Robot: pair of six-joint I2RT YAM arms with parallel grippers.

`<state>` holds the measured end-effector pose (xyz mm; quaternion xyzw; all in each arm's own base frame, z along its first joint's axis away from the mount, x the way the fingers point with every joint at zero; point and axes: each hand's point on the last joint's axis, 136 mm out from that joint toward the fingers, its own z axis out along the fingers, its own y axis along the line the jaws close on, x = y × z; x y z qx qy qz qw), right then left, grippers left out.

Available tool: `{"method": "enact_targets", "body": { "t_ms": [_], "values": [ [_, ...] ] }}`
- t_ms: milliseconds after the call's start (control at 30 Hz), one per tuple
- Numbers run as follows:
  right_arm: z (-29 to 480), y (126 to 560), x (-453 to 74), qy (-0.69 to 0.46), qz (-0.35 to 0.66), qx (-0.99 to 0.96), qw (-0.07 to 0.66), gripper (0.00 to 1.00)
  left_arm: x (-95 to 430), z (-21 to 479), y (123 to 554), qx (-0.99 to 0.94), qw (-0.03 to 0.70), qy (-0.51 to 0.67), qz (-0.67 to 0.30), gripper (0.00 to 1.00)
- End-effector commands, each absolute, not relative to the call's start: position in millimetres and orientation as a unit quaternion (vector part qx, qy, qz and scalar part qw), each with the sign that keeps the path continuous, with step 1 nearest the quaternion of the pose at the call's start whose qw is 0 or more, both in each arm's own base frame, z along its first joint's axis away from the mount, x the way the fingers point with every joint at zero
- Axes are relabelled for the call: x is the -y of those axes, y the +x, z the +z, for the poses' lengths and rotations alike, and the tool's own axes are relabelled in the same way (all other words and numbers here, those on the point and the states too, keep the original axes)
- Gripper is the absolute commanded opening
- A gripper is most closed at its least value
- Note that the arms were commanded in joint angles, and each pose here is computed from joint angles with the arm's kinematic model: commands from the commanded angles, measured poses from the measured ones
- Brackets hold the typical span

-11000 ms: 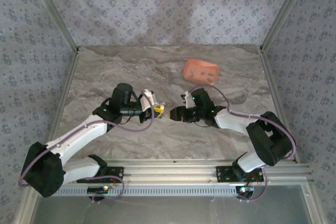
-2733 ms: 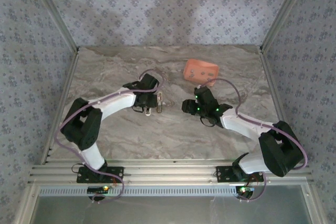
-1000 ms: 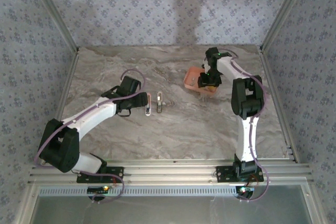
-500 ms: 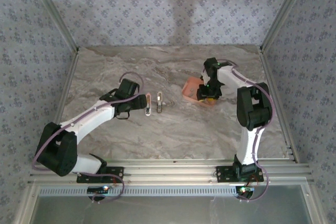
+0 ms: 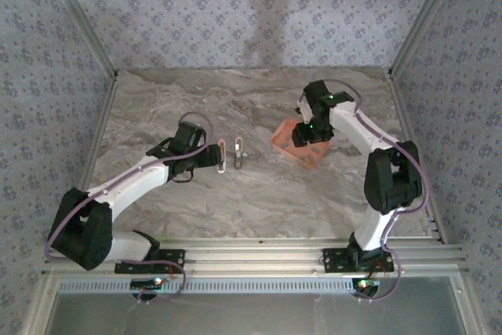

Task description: Load the staples into the stapler

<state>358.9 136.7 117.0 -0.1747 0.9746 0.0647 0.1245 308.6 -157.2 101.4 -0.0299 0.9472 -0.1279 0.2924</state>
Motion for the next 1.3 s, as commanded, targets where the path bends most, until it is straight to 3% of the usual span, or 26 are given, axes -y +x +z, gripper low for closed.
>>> {"method": "enact_targets", "body": {
  "t_ms": [0,267,467,933,1100,1267],
  "values": [
    [142,371,-136,-0.247,0.048,-0.955,0.157,0.56,167,113,312,-0.937,0.302,-0.037,-0.172,0.84],
    [120,377,-139,-0.265,0.049,-0.959,0.090,0.55,164,107,304,-0.941,0.281,-0.053,-0.179,0.84],
    [111,390,-167,-0.101,0.108,-0.987,0.058,0.48,152,94,299,-0.950,0.248,-0.095,-0.166,0.84],
    [77,393,-162,0.145,0.093,-0.983,0.062,0.51,148,75,305,-0.958,0.205,-0.121,-0.163,0.84],
    [73,401,-158,0.145,0.077,-0.985,0.060,0.53,150,75,313,-0.957,0.200,-0.121,-0.171,0.84],
    [84,407,-152,-0.054,0.036,-0.996,0.067,0.57,148,79,317,-0.958,0.202,-0.113,-0.170,0.84]
  ]
}}
